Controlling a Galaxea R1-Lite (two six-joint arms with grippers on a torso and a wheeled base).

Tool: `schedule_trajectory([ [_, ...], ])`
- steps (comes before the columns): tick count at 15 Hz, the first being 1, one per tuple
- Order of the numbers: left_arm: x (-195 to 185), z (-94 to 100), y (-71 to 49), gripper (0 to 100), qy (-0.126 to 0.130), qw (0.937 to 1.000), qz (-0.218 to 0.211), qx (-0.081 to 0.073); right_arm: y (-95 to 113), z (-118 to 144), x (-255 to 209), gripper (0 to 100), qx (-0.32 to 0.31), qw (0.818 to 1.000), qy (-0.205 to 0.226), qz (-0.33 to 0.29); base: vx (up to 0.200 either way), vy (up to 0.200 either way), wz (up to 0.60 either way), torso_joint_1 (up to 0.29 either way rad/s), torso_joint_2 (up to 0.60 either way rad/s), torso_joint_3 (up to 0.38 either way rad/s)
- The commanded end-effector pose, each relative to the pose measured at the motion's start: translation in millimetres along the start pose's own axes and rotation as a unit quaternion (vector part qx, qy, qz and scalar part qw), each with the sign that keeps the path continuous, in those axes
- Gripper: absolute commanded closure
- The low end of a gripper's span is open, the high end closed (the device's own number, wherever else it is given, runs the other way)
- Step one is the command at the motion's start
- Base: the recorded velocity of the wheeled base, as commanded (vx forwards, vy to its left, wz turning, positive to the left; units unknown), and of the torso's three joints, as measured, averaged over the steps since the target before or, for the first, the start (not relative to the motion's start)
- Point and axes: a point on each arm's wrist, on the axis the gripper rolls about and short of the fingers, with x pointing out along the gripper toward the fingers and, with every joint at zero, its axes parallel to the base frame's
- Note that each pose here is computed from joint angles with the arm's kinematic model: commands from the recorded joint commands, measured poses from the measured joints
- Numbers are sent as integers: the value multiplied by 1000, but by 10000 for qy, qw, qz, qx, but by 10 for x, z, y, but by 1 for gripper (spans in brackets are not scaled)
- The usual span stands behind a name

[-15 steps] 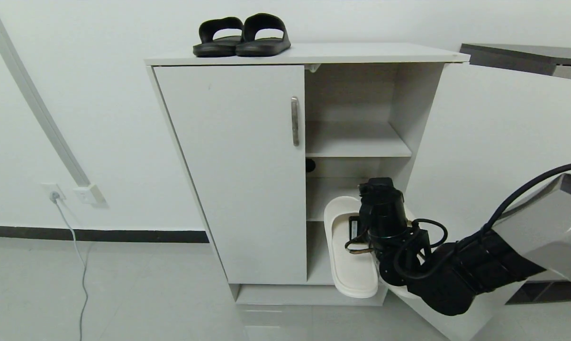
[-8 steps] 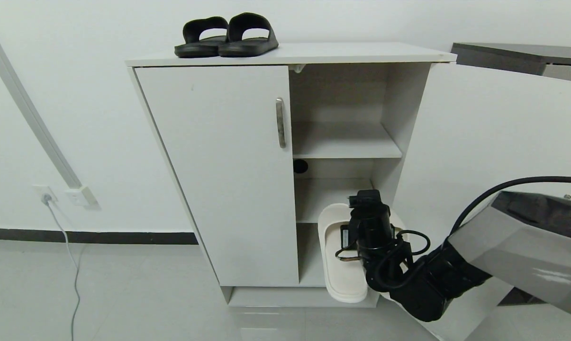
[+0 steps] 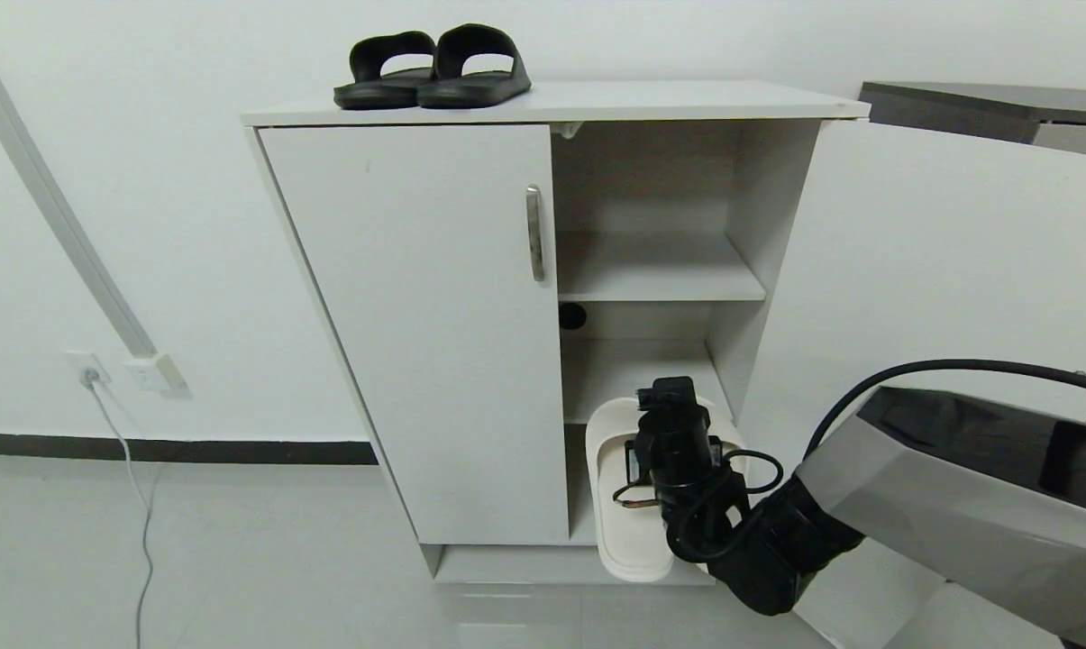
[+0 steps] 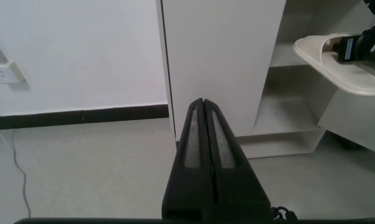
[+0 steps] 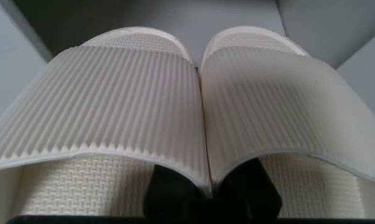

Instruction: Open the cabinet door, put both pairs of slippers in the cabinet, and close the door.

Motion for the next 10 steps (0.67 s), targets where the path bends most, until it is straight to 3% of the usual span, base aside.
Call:
schedule_trajectory([
  [1,2,-1,0,100,19,10000,-9,-1,28,-65,40,100,-34,10000,37,-4,0,0,0,2,12,-105],
  [7,1,3,0,100,11,10000,-16,-1,48,-24,57,100,42,10000,-57,-32,0,0,0,3,3,-184],
  [10,1,5,0,100,4,10000,-1,-1,45,12,46,100,41,9985,-546,32,0,0,0,5,1,-141],
])
